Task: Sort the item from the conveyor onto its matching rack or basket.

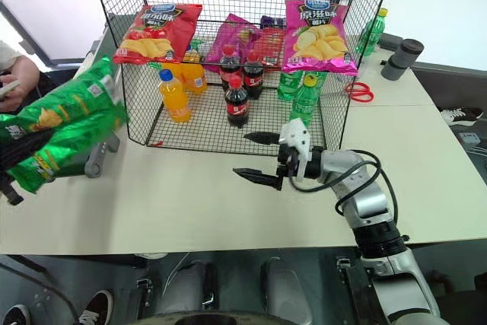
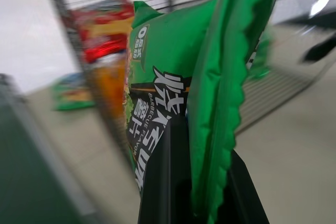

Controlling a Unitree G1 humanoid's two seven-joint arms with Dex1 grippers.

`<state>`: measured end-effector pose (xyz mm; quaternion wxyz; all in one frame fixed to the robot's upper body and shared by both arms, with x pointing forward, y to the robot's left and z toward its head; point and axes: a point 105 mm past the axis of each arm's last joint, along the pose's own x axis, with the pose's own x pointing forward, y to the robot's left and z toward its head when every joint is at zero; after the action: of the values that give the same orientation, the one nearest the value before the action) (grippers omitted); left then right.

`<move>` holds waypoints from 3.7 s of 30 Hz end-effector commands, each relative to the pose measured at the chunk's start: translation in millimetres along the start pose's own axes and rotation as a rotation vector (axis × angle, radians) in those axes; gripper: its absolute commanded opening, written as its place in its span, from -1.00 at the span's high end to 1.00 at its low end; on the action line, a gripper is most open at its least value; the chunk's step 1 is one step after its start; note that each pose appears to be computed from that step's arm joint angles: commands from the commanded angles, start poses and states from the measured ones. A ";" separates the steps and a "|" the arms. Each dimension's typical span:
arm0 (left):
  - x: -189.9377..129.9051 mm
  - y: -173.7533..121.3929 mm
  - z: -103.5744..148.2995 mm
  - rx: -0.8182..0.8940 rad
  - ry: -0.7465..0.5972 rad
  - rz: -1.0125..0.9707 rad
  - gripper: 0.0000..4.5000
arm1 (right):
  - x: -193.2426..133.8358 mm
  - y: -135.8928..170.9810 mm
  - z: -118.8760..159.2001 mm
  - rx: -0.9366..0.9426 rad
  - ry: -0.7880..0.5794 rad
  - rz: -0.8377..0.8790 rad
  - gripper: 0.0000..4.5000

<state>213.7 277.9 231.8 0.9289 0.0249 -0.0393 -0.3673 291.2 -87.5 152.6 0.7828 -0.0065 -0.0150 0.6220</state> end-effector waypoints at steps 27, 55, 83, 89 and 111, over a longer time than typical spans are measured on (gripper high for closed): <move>119.4 -89.1 -24.0 -0.725 -0.116 -0.854 0.97 | -27.0 71.3 23.8 0.630 0.008 0.260 -1.00; 125.4 -60.7 -40.3 -0.655 -0.108 -0.643 -0.06 | -14.9 49.6 21.3 0.533 0.003 0.159 0.95; 105.4 -2.1 -49.8 -0.033 -0.190 -0.067 -1.00 | 4.0 -50.3 145.0 -1.391 0.080 -0.495 0.95; 107.1 -8.9 -46.7 -0.022 -0.239 -0.036 -1.00 | 10.0 -85.0 132.0 -1.557 0.271 -0.590 0.95; 118.8 -14.4 -53.2 -0.019 -0.244 -0.003 -1.00 | 40.3 -148.4 117.4 -1.241 0.412 -0.933 0.49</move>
<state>297.5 190.7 174.5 0.9209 -0.0442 -0.1293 -0.3652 443.5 -87.7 256.7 0.7997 -0.5607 -0.1883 0.1029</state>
